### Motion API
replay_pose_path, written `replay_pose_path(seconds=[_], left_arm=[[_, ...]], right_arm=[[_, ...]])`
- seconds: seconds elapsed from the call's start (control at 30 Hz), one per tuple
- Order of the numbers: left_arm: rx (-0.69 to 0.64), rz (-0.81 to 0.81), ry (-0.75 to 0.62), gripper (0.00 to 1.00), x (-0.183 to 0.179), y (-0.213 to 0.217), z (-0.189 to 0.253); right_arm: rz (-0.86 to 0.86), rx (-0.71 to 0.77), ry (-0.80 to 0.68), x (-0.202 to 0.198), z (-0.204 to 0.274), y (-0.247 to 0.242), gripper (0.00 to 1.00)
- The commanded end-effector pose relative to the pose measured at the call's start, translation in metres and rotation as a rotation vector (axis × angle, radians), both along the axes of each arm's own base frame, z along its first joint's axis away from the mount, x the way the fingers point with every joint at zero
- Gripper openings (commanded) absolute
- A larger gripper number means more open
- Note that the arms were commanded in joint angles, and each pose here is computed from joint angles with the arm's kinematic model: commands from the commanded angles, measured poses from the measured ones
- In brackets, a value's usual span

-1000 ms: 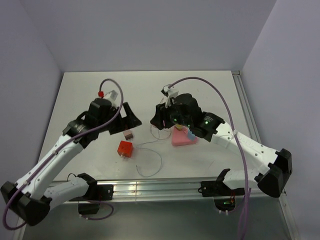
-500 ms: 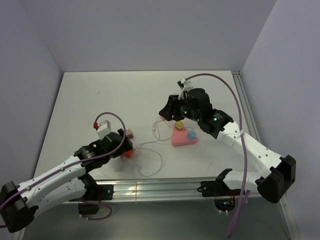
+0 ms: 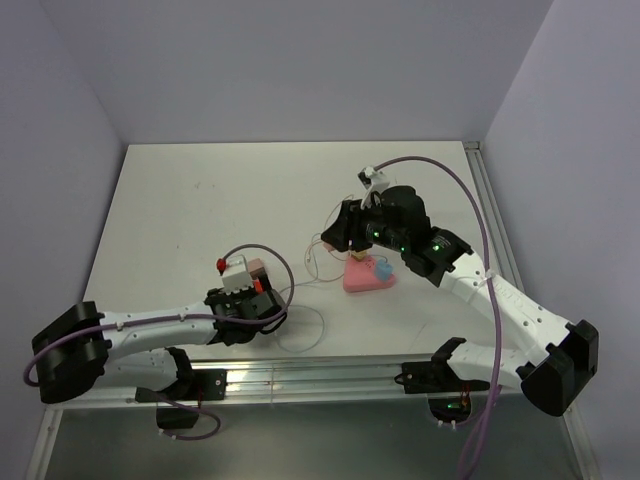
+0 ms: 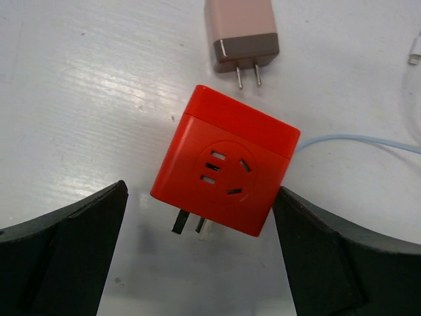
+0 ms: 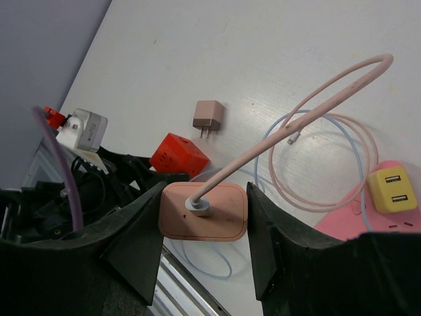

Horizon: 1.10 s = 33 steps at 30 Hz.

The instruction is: Insert the plug

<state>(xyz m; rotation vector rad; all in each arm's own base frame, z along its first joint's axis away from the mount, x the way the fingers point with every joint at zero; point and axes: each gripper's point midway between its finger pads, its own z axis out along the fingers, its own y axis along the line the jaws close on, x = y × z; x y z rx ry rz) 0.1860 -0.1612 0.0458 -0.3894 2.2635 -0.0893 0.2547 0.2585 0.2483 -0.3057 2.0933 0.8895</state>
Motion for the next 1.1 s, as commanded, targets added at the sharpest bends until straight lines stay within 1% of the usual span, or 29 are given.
replay_pose_path(seconds=[0.0, 0.1, 0.13, 0.17, 0.23, 0.3, 0.33, 0.37, 0.43, 0.47, 0.53, 0.57, 0.73, 0.77, 0.83, 0.87, 1.0, 1.07], left_arm=[[0.048, 0.082, -0.083, 0.98, 0.012, 0.007, 0.012], [0.09, 0.115, -0.086, 0.95, 0.014, 0.011, 0.007], [0.103, 0.106, -0.092, 0.95, 0.016, 0.009, 0.008], [0.122, 0.1, -0.088, 0.93, 0.017, 0.009, 0.004], [0.119, 0.066, -0.092, 0.9, 0.019, 0.002, 0.001], [0.106, 0.03, -0.073, 0.78, 0.019, -0.007, -0.004], [0.093, 0.005, -0.076, 0.72, 0.022, -0.014, -0.005], [0.078, -0.028, -0.051, 0.61, 0.02, -0.021, -0.01], [0.062, -0.088, -0.051, 0.52, 0.023, -0.033, -0.013], [0.051, -0.118, -0.028, 0.31, 0.02, -0.038, -0.017], [0.05, -0.155, -0.023, 0.03, 0.021, -0.044, -0.019], [0.051, -0.164, -0.02, 0.0, 0.021, -0.046, -0.02], [0.038, -0.278, 0.015, 0.0, 0.014, -0.06, -0.031], [0.004, -0.301, 0.005, 0.0, 0.015, -0.069, -0.029], [-0.021, -0.369, 0.018, 0.0, 0.007, -0.077, -0.032], [-0.066, -0.398, -0.01, 0.0, 0.008, -0.089, -0.026], [-0.079, -0.528, -0.024, 0.0, -0.007, -0.104, -0.026], [-0.071, -0.557, -0.005, 0.0, -0.012, -0.106, -0.032]], right_arm=[[0.028, 0.044, -0.065, 0.0, 0.019, 0.003, 0.0], [0.03, 0.044, -0.066, 0.0, 0.017, 0.003, 0.0], [0.031, 0.044, -0.069, -0.001, 0.017, 0.002, 0.0], [0.03, 0.042, -0.07, 0.0, 0.017, 0.002, 0.0], [0.037, 0.039, -0.06, 0.0, 0.013, 0.004, 0.0], [0.046, 0.036, -0.052, 0.0, 0.013, 0.006, 0.0], [0.057, 0.032, -0.043, 0.0, 0.011, 0.008, 0.0], [0.06, 0.03, -0.04, 0.0, 0.011, 0.008, 0.0], [0.067, 0.026, -0.033, 0.0, 0.009, 0.009, 0.0], [0.067, 0.027, -0.032, -0.001, 0.009, 0.01, 0.0], [0.065, 0.027, -0.034, -0.001, 0.008, 0.009, 0.0], [0.061, 0.025, -0.031, 0.0, 0.007, 0.009, 0.0], [0.05, -0.001, -0.022, -0.002, -0.001, 0.004, 0.0], [0.05, -0.01, -0.018, -0.002, -0.004, 0.003, 0.0], [0.056, -0.023, -0.007, -0.004, -0.01, 0.003, 0.0], [0.064, -0.024, -0.007, -0.006, -0.011, 0.004, 0.0], [0.07, -0.026, 0.0, -0.008, -0.014, 0.004, 0.0], [0.071, -0.024, 0.004, -0.009, -0.016, 0.004, 0.0]])
